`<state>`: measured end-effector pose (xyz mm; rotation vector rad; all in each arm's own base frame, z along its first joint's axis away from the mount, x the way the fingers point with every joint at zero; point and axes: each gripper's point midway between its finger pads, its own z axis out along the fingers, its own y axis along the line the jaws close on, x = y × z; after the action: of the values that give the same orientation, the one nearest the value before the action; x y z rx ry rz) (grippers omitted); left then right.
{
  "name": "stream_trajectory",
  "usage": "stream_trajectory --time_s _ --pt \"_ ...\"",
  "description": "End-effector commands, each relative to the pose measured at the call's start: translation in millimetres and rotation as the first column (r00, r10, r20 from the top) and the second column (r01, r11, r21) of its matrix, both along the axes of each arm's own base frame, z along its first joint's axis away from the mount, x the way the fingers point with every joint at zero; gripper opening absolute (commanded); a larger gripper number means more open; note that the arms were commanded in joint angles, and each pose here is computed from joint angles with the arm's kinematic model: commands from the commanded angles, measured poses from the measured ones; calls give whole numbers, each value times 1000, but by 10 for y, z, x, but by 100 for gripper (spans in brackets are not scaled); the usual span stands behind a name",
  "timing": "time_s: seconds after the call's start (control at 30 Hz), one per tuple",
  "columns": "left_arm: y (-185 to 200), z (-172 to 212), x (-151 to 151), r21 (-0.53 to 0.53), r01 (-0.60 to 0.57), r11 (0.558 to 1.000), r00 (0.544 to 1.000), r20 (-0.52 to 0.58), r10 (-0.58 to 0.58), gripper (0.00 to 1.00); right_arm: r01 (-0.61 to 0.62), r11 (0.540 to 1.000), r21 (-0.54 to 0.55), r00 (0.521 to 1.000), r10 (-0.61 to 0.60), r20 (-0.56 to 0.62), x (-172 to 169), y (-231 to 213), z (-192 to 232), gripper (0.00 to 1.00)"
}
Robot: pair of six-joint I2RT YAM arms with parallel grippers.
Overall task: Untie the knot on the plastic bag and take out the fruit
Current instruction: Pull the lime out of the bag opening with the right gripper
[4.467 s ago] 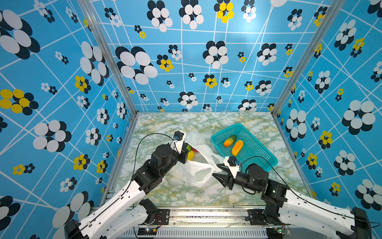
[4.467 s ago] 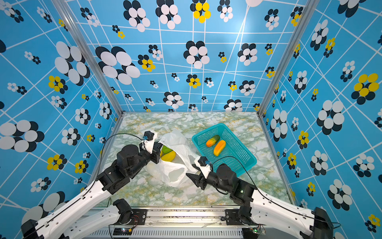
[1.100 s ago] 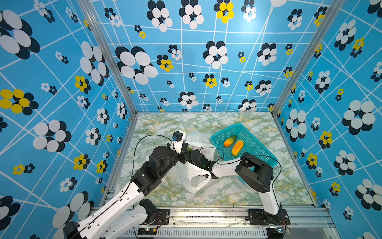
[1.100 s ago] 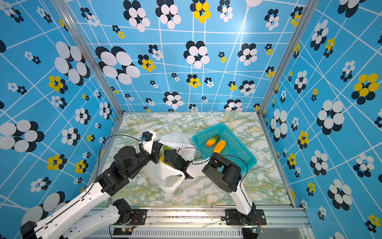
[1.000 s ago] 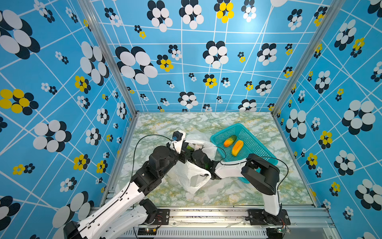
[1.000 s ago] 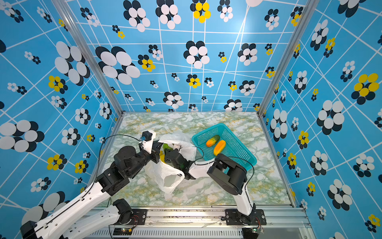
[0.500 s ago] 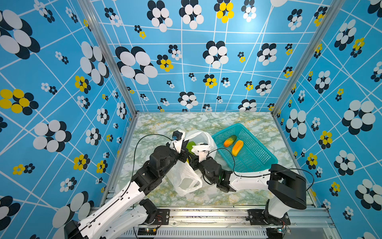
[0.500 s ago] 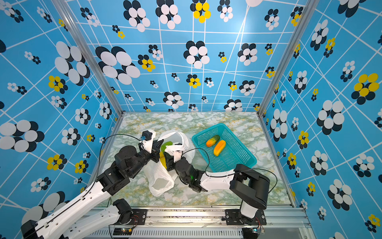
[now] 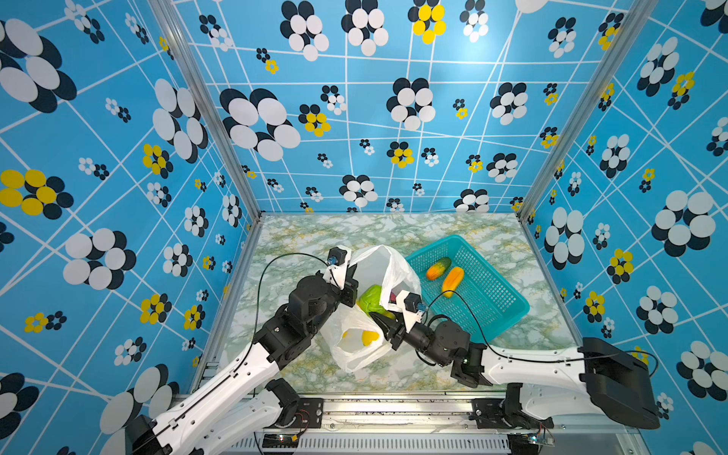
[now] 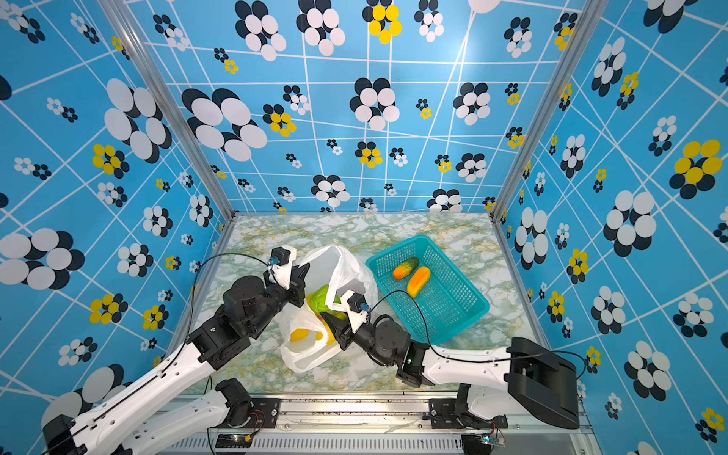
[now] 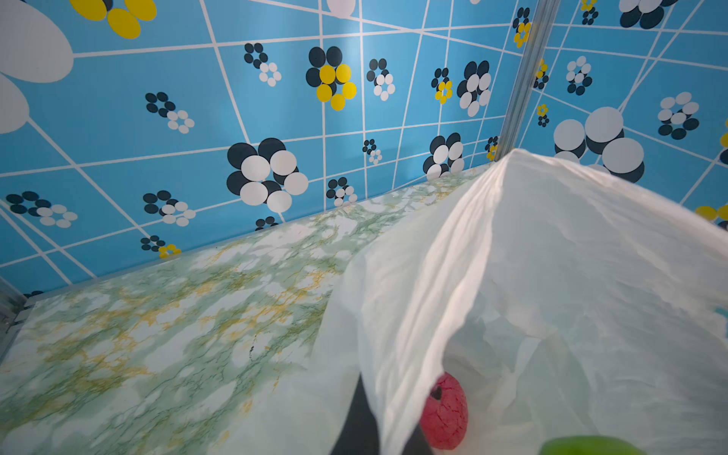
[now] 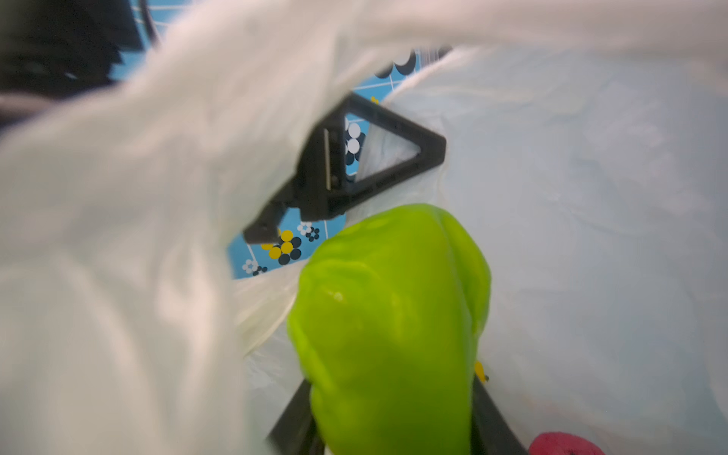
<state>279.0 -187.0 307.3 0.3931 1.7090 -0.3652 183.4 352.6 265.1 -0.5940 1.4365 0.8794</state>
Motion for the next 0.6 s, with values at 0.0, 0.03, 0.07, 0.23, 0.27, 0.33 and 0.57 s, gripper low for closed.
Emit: stream_trajectory --time_s 0.0,0.03,0.07,0.23,0.27,0.33,0.57 --pt "105 91 53 -26 -55 998 998 5 55 0 -32 998 -56 999 34 33 -138 -165 -31 9" --pt "121 79 64 -28 -62 998 998 3 62 0 -26 998 -49 999 28 41 -162 -252 13 9" --pt "134 83 69 -32 -67 997 998 2 67 0 -21 999 -47 999 23 49 -181 -322 33 9" --pt "135 123 44 -64 -50 997 999 -4 50 0 26 998 54 998 -29 61 -265 -772 215 10" --pt "118 128 33 -70 -38 997 999 -4 38 0 28 998 59 998 -31 54 -277 -820 212 10" --pt "55 136 3 -80 2 997 1000 -3 -3 0 26 998 61 998 -29 48 -290 -846 194 10" --pt "-79 170 -100 -104 99 990 995 6 -99 0 59 996 -63 998 -60 -20 -62 -408 26 10"
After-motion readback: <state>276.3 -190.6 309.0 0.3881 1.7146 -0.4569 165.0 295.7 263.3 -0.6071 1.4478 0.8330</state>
